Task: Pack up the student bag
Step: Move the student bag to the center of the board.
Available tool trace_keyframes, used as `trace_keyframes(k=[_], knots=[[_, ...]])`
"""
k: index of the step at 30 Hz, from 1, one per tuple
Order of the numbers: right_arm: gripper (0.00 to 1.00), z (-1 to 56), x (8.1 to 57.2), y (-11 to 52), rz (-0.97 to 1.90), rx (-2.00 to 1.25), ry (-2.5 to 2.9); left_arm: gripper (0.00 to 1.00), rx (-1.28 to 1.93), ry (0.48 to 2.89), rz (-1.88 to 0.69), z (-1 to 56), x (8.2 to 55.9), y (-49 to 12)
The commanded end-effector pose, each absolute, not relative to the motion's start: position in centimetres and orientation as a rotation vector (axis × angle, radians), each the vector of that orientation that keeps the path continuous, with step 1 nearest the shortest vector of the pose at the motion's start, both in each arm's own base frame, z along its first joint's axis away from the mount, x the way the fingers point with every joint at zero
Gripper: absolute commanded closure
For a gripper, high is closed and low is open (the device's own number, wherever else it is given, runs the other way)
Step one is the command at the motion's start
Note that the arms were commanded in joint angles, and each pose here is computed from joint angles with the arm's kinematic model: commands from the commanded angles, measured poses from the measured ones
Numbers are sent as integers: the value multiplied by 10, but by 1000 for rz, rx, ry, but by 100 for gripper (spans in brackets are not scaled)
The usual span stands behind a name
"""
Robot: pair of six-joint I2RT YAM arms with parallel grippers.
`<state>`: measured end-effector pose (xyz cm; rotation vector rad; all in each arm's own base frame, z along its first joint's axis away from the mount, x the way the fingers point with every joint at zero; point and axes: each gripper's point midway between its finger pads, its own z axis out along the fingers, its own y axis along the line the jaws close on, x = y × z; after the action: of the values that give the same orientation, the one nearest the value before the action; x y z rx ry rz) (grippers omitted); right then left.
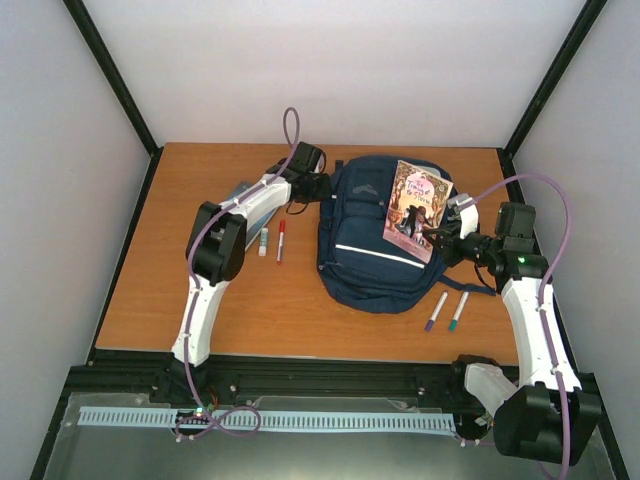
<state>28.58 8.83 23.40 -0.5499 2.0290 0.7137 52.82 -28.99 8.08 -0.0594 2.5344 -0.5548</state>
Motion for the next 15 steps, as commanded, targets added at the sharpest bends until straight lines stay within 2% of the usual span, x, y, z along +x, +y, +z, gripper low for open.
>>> trace_keyframes(k=[1,3,7,15], knots=[[97,238,290,86,693,-570,2002,66,-39,2562,-521,76,532,-290],[97,238,290,85,689,-567,2001,74,-42,2566,-518,75,533,-290],[97,239,290,84,683,-564,2000,97,-63,2568,-443,73,533,-279],[97,240,290,84,682,-561,1998,99,-268,2536,-266,84,524,-214]])
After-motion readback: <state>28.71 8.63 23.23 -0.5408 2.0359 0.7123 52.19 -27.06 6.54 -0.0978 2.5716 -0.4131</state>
